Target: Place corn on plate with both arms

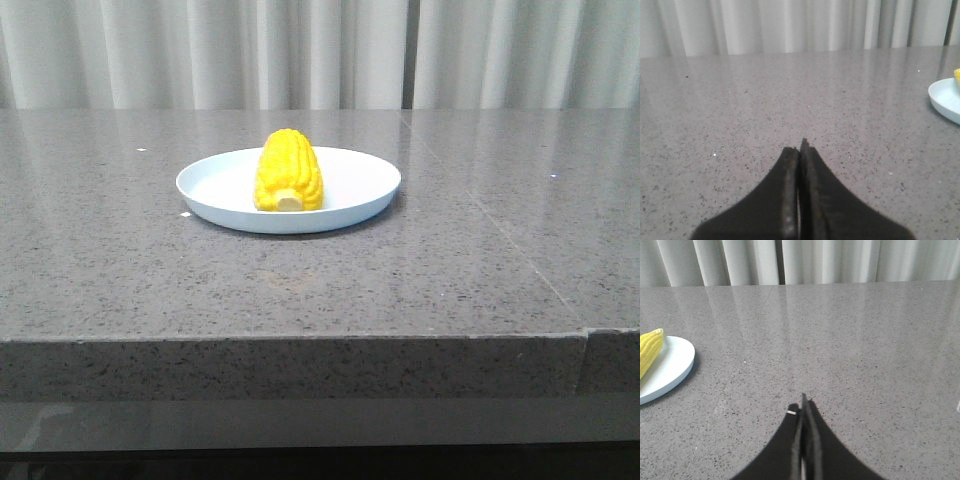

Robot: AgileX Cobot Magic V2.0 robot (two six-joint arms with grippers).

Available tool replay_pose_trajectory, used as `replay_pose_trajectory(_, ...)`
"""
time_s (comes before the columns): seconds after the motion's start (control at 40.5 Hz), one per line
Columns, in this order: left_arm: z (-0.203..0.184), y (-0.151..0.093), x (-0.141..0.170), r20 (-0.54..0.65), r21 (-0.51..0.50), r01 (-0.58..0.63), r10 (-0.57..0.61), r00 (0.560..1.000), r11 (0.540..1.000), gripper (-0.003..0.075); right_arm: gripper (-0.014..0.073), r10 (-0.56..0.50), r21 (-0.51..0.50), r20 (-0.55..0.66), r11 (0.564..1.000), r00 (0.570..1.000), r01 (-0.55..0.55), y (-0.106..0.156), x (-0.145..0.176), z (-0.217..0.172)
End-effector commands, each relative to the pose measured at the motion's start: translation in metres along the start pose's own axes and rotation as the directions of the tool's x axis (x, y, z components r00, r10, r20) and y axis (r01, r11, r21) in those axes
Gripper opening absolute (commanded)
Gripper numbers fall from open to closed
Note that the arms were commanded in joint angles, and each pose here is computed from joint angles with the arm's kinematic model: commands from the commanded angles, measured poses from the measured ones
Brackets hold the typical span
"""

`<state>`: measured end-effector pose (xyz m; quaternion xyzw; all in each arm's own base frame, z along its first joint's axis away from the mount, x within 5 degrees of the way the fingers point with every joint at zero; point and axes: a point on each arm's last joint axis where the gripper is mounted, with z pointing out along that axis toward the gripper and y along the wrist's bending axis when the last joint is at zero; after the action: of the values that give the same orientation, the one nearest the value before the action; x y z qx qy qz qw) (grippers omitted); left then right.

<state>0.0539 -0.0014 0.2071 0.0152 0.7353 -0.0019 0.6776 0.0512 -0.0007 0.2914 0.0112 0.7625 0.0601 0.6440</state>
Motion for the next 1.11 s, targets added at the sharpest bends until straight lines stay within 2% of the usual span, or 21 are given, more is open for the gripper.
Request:
replay_pose_trajectory(0.0,-0.0019,0.0005,-0.0092,0.14,-0.008,0.002,-0.001,0.99,1.0,-0.002,-0.0059,-0.023,-0.014,0.093,1.0,0.995,0.025,0.0023,-0.0141,-0.0019)
replay_pose_trajectory(0.123,0.0006,0.0004,-0.0011,0.146,-0.008,0.002,-0.001,0.989,1.0,-0.002,-0.0059,-0.023,-0.014,0.093,1.0,0.995,0.025,0.0023,-0.0141,-0.0019)
replay_pose_trajectory(1.086,0.0005,0.0005,-0.0028,0.163,-0.009,0.002,-0.001,0.987,1.0,-0.002,-0.0059,-0.023,-0.014,0.093,1.0,0.995,0.025,0.0023,-0.0141,-0.0019)
